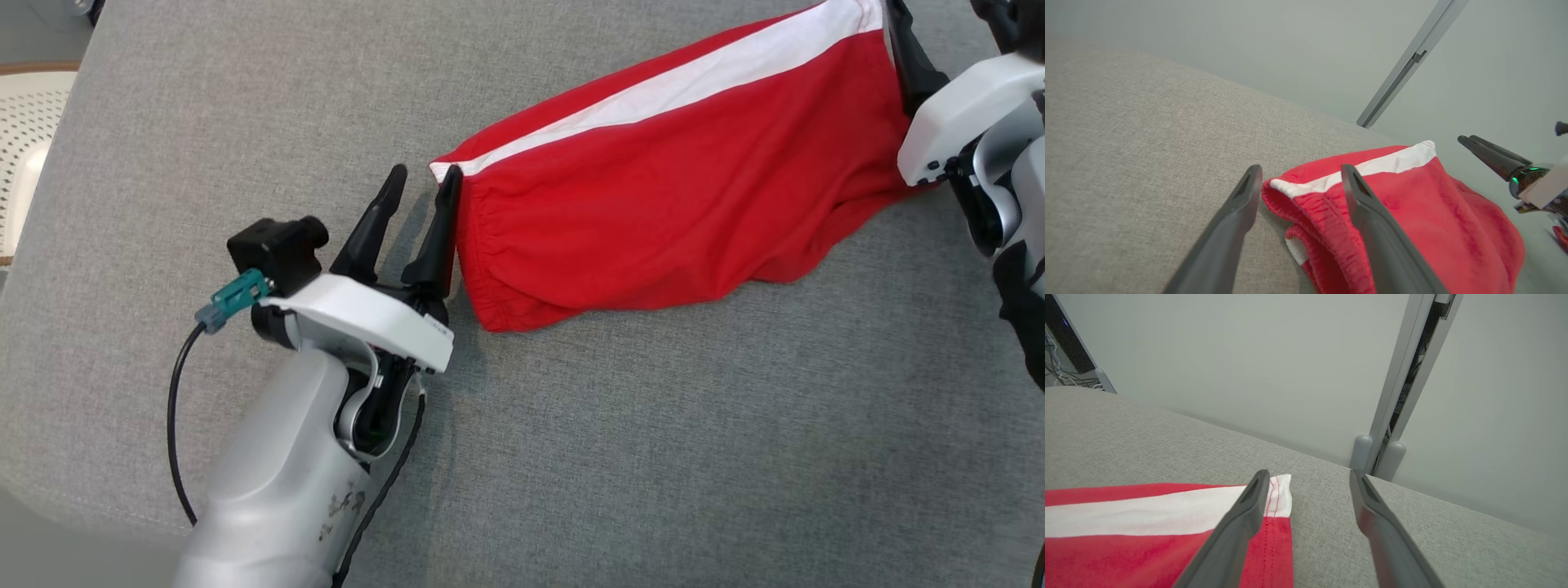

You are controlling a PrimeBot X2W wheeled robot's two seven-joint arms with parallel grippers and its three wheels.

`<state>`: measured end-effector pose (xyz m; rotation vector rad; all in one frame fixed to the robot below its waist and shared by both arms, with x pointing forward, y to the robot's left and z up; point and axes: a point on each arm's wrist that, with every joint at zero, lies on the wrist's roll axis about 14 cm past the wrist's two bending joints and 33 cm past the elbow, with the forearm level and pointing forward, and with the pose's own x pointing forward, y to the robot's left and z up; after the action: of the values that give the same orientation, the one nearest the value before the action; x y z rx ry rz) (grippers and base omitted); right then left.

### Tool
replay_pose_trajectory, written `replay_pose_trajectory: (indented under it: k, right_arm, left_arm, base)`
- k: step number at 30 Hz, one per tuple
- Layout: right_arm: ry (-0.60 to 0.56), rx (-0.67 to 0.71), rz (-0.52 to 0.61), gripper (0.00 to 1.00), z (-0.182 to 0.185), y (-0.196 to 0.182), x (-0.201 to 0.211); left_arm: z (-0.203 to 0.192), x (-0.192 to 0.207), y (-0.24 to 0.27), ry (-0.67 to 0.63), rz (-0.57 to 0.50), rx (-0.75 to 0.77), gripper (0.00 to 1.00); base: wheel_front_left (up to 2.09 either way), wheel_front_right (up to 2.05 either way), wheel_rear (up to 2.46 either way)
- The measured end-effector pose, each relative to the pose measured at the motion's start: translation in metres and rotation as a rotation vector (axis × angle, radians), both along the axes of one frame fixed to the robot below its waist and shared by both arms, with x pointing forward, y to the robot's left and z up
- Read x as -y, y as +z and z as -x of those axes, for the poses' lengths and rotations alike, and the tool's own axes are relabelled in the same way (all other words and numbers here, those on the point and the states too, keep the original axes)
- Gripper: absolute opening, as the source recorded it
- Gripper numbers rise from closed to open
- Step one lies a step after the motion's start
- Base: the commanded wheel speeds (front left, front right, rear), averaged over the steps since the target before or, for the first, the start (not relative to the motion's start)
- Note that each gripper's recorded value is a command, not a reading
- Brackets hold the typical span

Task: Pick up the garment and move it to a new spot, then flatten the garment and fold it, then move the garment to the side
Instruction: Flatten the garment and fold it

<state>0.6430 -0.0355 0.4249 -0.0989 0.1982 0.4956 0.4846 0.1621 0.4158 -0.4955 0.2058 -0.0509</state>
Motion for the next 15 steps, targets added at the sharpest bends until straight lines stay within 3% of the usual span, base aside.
replay_pose_trajectory:
  k: [7, 15]
  right_arm:
    - [-0.029, -0.088, -0.075, 1.0, 0.026, -0.01, 0.005]
    - [0.006, -0.281, -0.008, 1.0, 0.057, -0.044, 0.008]
  left_arm:
    - [0.014, -0.003, 0.0, 0.026, -0.006, -0.003, 1.0]
    - [0.024, -0.002, -0.003, 0.024, -0.017, -0.016, 1.0]
  base:
    - [0.0, 0.0, 0.0]
    - [0.0, 0.0, 0.0]
